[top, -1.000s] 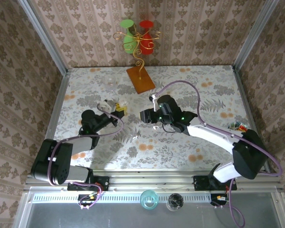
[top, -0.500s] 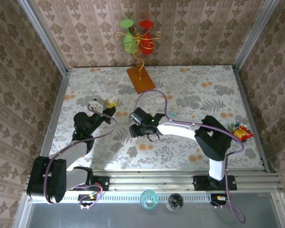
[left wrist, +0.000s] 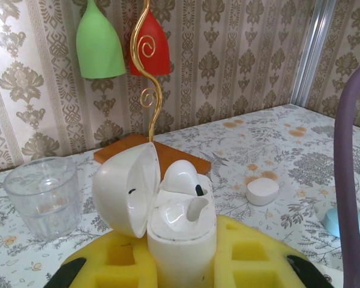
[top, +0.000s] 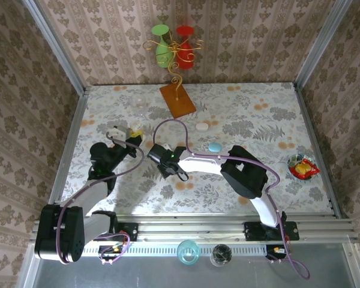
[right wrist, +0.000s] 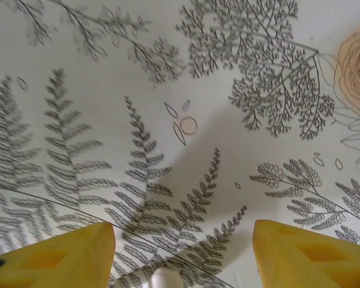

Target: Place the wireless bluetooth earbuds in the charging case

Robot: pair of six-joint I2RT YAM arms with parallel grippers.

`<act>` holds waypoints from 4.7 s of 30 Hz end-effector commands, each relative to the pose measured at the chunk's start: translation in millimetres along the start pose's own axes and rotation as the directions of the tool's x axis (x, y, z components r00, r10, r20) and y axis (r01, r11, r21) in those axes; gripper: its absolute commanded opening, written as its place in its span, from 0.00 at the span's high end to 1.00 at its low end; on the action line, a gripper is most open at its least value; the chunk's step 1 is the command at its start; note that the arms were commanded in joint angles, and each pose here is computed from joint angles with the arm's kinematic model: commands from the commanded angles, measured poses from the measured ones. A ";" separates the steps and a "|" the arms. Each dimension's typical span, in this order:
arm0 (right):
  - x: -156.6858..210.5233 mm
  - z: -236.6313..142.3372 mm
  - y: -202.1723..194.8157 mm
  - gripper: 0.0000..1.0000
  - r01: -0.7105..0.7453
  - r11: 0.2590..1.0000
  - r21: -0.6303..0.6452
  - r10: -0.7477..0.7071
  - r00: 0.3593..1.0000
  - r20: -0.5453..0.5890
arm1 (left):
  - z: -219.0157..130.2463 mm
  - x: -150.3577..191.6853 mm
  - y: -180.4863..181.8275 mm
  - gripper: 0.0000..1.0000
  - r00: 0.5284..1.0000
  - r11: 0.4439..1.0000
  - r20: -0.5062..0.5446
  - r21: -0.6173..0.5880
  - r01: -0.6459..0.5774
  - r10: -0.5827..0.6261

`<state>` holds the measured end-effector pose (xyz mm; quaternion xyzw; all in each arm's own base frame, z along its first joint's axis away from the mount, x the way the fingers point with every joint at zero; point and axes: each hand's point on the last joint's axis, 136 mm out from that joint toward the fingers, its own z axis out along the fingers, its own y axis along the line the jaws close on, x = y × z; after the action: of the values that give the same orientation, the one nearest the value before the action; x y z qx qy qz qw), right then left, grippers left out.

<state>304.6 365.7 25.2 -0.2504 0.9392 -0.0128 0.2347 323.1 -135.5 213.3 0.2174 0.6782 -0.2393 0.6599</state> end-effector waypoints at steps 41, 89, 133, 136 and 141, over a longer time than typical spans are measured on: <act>32.6 -33.7 -7.4 0.43 0.528 0.813 -0.244 -0.581 0.756 -0.302 | -18.4 -5.2 15.3 1.00 0.998 0.998 0.051 -0.042 0.039 -0.037; -37.9 -56.7 -55.9 0.76 0.094 0.982 -0.166 -0.093 0.996 0.013 | -5.4 1.1 6.0 1.00 0.999 1.000 0.054 0.007 0.005 -0.005; -99.0 -176.0 -93.0 0.79 -0.047 0.861 -0.507 0.321 0.823 0.469 | 81.3 21.9 -154.9 1.00 0.986 0.880 0.107 0.446 -0.163 0.128; -98.3 -172.2 -94.7 0.80 -0.054 0.865 -0.499 0.322 0.821 0.471 | 80.2 20.3 -155.6 1.00 0.985 0.878 0.112 0.449 -0.165 0.128; -96.4 -164.3 -94.3 0.80 -0.063 0.868 -0.492 0.321 0.827 0.461 | 79.4 20.8 -155.2 1.00 0.986 0.880 0.109 0.447 -0.161 0.125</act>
<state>344.7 309.7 224.5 -0.1919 0.8390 0.3010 0.4106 292.6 -303.1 181.9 0.4007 0.5829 -0.3458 0.6164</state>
